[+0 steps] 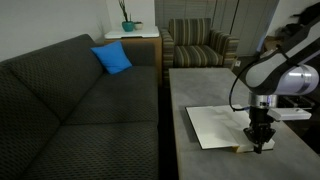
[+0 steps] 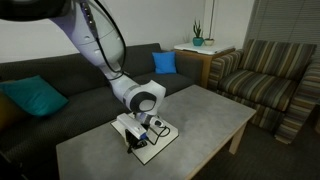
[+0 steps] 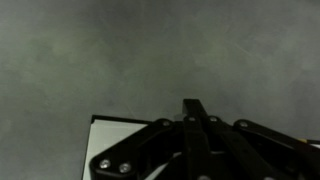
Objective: Open the front cover of the book then move the book forward and slightly to the left
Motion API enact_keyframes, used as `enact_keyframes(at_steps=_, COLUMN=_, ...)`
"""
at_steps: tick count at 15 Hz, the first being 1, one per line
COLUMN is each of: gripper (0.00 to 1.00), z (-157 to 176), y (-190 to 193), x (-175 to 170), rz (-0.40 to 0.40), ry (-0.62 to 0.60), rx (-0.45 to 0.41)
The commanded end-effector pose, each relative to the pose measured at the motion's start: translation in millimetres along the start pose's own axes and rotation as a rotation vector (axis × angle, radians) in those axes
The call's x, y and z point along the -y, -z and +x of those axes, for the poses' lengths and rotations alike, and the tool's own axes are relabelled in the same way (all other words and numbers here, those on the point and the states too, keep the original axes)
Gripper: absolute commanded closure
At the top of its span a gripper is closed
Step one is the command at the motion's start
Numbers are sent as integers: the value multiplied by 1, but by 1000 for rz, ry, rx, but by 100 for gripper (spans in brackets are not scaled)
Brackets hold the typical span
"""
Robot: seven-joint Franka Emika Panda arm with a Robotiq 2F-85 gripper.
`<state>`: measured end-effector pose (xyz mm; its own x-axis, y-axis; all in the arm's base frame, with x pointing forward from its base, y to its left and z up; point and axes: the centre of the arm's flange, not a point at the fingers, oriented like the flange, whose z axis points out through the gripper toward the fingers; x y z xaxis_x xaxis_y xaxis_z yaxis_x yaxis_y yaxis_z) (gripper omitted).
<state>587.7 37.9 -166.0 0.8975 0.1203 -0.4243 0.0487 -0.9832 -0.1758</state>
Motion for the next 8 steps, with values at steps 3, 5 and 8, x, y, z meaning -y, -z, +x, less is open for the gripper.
enact_keyframes(at_steps=3, gripper=100, z=-1, y=-1, x=0, rz=-18, ry=-8, rx=-70)
enact_keyframes(at_steps=5, gripper=100, z=2, y=0, x=1, rz=-23, ry=-5, rx=-79)
enact_keyframes(at_steps=8, gripper=100, z=6, y=2, x=4, rz=-30, ry=0, rx=-91)
